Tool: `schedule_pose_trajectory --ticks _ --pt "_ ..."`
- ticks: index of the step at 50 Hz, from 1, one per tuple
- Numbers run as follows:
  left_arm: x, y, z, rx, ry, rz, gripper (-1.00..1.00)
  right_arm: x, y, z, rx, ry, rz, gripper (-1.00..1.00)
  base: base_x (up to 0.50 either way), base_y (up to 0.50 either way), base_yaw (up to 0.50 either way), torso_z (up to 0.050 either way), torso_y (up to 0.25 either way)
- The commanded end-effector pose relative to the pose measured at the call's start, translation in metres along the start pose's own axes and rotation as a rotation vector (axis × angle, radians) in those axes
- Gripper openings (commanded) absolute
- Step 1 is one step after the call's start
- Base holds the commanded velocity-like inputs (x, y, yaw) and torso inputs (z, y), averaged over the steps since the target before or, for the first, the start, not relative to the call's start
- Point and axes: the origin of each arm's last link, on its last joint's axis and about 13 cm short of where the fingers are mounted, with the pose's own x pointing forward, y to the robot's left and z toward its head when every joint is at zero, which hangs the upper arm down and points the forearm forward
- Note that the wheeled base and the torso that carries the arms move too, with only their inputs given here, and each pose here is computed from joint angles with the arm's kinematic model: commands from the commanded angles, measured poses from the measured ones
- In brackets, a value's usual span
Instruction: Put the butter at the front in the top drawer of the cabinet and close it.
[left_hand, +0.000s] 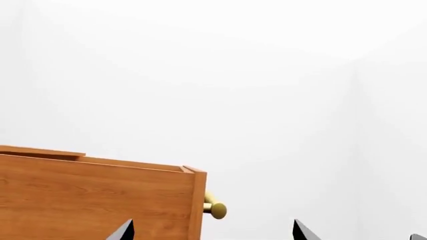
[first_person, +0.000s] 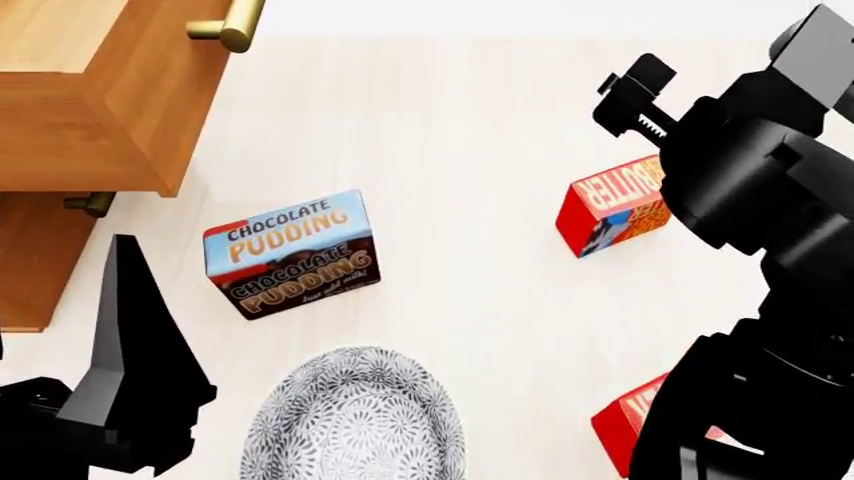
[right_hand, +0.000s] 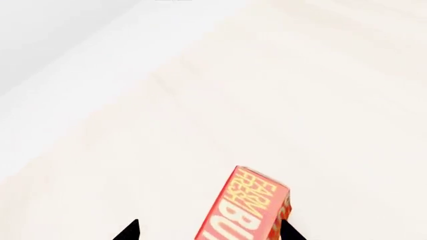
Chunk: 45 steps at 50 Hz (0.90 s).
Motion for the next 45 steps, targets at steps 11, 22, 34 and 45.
schedule_pose_trajectory --ticks 11,22,34,45 --pt "-0.004 0.002 -0.001 -0.007 -0.01 0.005 1.0 0.009 0.002 -0.003 0.009 0.002 -0.064 1.0 0.0 0.0 0.0 0.0 0.0" --pt "-0.004 0.003 -0.001 -0.008 -0.019 0.005 1.0 0.021 0.001 -0.005 0.038 0.035 -0.085 1.0 0.0 0.0 0.0 0.0 0.0" --pt "-0.004 0.002 -0.001 -0.002 -0.024 0.002 1.0 0.028 -0.004 -0.009 0.06 0.066 -0.103 1.0 0.0 0.0 0.0 0.0 0.0" --pt "-0.003 0.003 -0.001 -0.005 -0.022 -0.002 1.0 0.034 -0.005 -0.012 0.07 0.089 -0.113 1.0 0.0 0.0 0.0 0.0 0.0"
